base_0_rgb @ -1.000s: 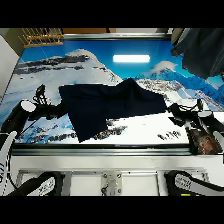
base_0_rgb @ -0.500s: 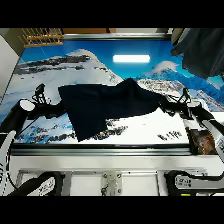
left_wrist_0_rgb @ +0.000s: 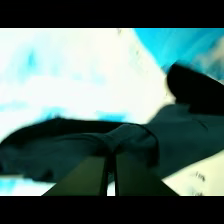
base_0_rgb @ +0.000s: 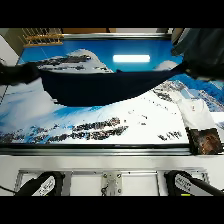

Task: Fold the clothes and pants, and hang the long-sleeved shirts on hangers.

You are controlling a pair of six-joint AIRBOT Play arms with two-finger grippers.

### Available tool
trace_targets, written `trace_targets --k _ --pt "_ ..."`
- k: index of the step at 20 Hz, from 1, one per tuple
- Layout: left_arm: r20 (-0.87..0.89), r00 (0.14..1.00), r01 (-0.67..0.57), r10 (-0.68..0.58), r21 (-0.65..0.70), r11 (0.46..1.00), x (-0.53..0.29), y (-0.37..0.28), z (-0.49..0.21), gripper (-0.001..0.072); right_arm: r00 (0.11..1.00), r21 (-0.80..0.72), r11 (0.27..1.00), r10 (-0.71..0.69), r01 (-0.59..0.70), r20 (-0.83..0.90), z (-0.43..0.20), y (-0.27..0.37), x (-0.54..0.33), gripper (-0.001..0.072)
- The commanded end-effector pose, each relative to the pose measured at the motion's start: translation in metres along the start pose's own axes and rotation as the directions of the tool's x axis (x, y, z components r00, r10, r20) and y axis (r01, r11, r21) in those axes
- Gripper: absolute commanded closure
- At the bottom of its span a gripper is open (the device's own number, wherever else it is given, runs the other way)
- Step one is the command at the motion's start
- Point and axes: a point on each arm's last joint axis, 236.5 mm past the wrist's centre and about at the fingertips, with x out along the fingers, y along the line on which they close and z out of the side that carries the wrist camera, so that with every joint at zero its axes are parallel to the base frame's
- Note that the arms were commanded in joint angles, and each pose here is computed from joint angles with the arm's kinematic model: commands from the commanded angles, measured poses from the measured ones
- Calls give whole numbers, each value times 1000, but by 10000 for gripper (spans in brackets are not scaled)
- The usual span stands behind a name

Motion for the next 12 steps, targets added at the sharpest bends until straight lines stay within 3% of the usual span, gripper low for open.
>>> trace_targets --k 1,4,7,9,12 --pt "250 967 22 -50 113 993 -102 -63 49 696 989 -109 994 -14 30 145 37 54 -96 705" --pt "402 910 18 -98 197 980 -173 -104 59 697 968 -159 985 -18 60 249 43 81 -144 705" --pt "418 903 26 -102 184 983 -182 -108 54 698 959 -112 988 -68 102 276 40 79 -161 705" --pt "323 944 31 -69 123 992 -143 -84 39 698 975 -80 992 -81 99 209 30 70 -149 705" --pt "35 999 28 -28 -18 999 -41 -32 -12 697 993 -32 993 -116 116 7 0 39 -104 705"
